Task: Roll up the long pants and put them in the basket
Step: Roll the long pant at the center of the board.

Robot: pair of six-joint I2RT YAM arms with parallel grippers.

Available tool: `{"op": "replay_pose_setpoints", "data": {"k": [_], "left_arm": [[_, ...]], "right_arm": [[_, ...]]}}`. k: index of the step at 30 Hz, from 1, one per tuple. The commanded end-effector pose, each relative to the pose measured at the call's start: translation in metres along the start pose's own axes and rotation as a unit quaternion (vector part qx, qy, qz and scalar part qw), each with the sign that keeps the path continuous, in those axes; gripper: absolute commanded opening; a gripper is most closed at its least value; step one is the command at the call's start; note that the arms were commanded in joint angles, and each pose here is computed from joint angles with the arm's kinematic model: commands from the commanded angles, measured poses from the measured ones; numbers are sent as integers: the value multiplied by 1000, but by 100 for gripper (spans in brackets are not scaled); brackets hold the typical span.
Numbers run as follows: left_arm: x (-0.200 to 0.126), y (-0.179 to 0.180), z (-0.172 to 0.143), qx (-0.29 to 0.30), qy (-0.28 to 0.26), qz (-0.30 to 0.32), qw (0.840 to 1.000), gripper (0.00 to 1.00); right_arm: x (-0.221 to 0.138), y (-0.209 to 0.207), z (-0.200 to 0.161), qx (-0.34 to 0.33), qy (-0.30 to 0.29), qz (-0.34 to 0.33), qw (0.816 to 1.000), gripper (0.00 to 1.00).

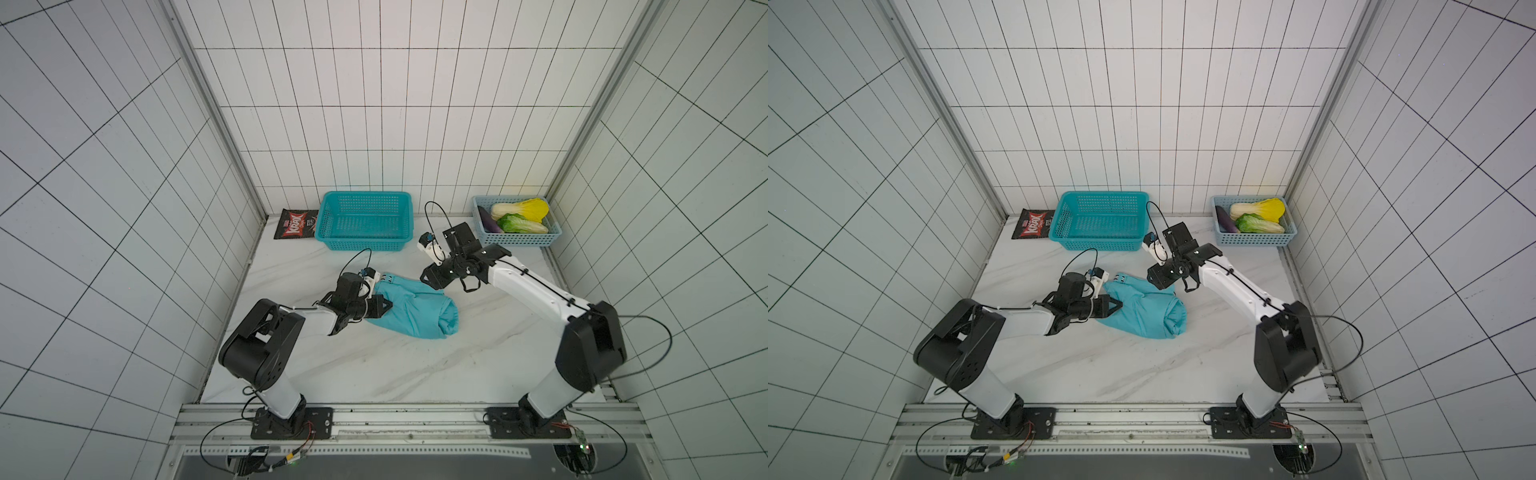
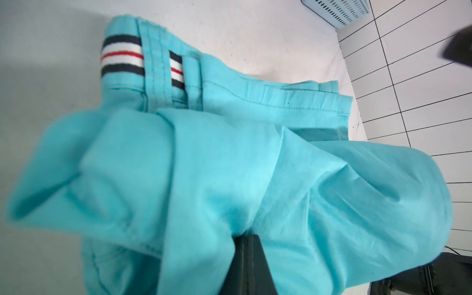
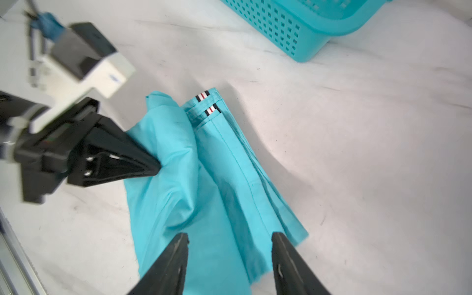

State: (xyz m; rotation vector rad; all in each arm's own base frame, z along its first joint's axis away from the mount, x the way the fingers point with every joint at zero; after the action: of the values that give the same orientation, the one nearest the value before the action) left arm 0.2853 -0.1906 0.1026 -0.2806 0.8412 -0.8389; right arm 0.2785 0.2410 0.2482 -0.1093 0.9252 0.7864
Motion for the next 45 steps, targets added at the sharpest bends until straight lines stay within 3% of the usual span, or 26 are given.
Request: {"op": "replay_pose_setpoints", "data": {"k": [1,3,6,15,21,25,27,31,36,45], "left_arm": [[2,15,-8,-15,16,29,999,0],[3,17,-9,-20,18,27,999,0],[3,18,-9,-25,18,23,999,0],[-8,14,-2,-31,14,24,999,0],[-8,12,1,-36,21,12,999,0],[-9,10,4,-37,26,8,999,0],[-10,11,6,-43,27,3,999,0],[-9,12,11,-48,28,-7,998,0],[-7,14,12,-55,30,-15,998,0],[-7,15,5,-64,36,-19,997,0]], "right_arm": [[3,33,-30,-7,-6,49,999,31],[18,38,-48,1,25,62,998,20],[43,28,-65,29,72,36,996,12],[96,-43,-84,88,113,-115,983,8],[75,-31,-66,42,86,-140,986,26],[37,26,-65,-104,31,-154,982,52],[25,56,-76,-156,6,-137,978,59],[32,95,-118,-249,-18,-163,954,68],[72,96,-156,-318,21,-235,918,71],[142,77,-165,-389,78,-344,851,67]]}}
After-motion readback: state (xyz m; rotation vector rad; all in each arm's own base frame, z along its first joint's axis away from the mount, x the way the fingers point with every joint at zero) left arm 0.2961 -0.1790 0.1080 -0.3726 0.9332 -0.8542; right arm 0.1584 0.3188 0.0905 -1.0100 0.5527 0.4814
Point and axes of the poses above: each gripper's point midway between its finger pads, its own x axis out along the fingers, its own y axis along the line the jaws close on, z = x × y, the point moved 8 cm from there along -x, back along the fingers, and after that the axes turned 14 degrees about x, right-handed, at the moved point
